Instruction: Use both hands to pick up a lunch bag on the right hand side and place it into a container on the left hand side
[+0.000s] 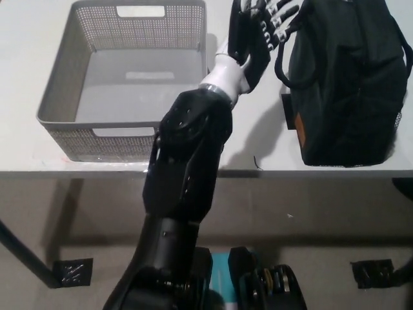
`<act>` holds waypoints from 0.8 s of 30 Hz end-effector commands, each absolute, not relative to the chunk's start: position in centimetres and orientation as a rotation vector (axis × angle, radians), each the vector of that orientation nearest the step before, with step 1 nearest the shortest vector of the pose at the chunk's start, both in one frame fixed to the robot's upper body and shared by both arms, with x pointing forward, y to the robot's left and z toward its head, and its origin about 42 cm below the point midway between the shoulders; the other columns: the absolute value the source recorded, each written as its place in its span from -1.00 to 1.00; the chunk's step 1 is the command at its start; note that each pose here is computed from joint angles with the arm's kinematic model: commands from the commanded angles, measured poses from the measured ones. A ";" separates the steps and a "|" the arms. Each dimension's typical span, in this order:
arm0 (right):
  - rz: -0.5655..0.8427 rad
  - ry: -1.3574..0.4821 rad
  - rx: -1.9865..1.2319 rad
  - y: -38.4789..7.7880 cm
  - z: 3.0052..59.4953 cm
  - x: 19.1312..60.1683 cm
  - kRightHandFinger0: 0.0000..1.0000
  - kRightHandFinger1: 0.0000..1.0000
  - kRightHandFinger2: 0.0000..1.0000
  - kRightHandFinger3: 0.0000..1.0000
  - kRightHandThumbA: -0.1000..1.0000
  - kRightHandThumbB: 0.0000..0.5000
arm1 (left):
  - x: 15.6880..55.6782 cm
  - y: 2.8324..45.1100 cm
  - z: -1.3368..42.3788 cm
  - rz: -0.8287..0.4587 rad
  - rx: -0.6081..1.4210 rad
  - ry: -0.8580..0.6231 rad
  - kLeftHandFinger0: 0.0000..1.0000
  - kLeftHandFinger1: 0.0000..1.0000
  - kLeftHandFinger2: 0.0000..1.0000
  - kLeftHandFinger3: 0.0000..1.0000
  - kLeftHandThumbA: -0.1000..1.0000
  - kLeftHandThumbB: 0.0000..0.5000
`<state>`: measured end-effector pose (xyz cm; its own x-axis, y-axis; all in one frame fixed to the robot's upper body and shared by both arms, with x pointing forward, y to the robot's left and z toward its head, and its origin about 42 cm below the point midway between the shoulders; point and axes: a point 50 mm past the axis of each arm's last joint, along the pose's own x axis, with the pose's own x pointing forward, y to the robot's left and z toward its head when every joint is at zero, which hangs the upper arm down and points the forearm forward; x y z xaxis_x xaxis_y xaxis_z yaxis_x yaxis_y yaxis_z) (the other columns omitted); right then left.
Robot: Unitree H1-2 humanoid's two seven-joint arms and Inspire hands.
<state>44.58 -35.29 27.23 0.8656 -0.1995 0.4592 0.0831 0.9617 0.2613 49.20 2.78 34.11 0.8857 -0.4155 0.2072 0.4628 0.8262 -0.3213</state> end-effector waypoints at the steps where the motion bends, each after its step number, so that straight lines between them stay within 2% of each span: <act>1: -0.065 -0.539 0.288 -34.6 29.8 47.4 1.00 1.00 1.00 1.00 1.00 0.16 | 51.0 1.9 36.6 -0.474 -0.367 -0.136 1.00 1.00 1.00 1.00 1.00 0.44; 4: -0.052 -0.522 0.319 -34.0 29.8 48.8 1.00 1.00 1.00 1.00 1.00 0.28 | 52.3 2.3 36.5 -0.456 -0.355 -0.108 1.00 1.00 1.00 1.00 1.00 0.46; 6: -0.042 -0.520 0.335 -33.5 29.9 49.3 1.00 1.00 1.00 1.00 1.00 0.13 | 52.9 2.9 36.6 -0.441 -0.361 -0.103 1.00 1.00 1.00 1.00 1.00 0.47; 9: -0.028 -0.522 0.343 -33.0 30.2 49.7 1.00 1.00 1.00 1.00 1.00 0.10 | 53.6 3.9 36.8 -0.404 -0.382 -0.098 1.00 1.00 1.00 1.00 1.00 0.55; 12: -0.016 -0.526 0.341 -32.7 30.1 49.8 1.00 1.00 1.00 1.00 1.00 0.07 | 54.1 5.0 36.9 -0.383 -0.358 -0.101 1.00 1.00 1.00 1.00 1.00 0.52; 14: -0.013 -0.523 0.339 -32.8 30.1 50.0 1.00 1.00 1.00 1.00 1.00 0.03 | 54.4 5.7 37.2 -0.375 -0.323 -0.118 1.00 1.00 1.00 1.00 1.00 0.50; 18: -0.006 -0.512 0.343 -32.9 29.7 50.1 1.00 1.00 1.00 1.00 1.00 -0.08 | 54.7 6.5 37.3 -0.360 -0.188 -0.160 1.00 1.00 1.00 1.00 1.00 0.63; 22: 0.008 -0.497 0.357 -32.3 29.4 50.7 1.00 1.00 1.00 1.00 1.00 -0.11 | 55.2 7.0 37.4 -0.360 -0.139 -0.168 1.00 1.00 1.00 1.00 1.00 0.75; 24: 0.002 -0.495 0.354 -32.1 29.4 50.9 1.00 1.00 1.00 1.00 1.00 -0.06 | 55.3 6.9 37.4 -0.359 -0.132 -0.162 1.00 1.00 1.00 1.00 1.00 0.76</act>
<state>49.58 -32.73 25.14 0.9338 -0.1112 0.3402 -0.0157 0.9369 0.3493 54.90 7.82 33.18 0.9412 -0.3323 0.0611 0.3379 0.9238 -0.1800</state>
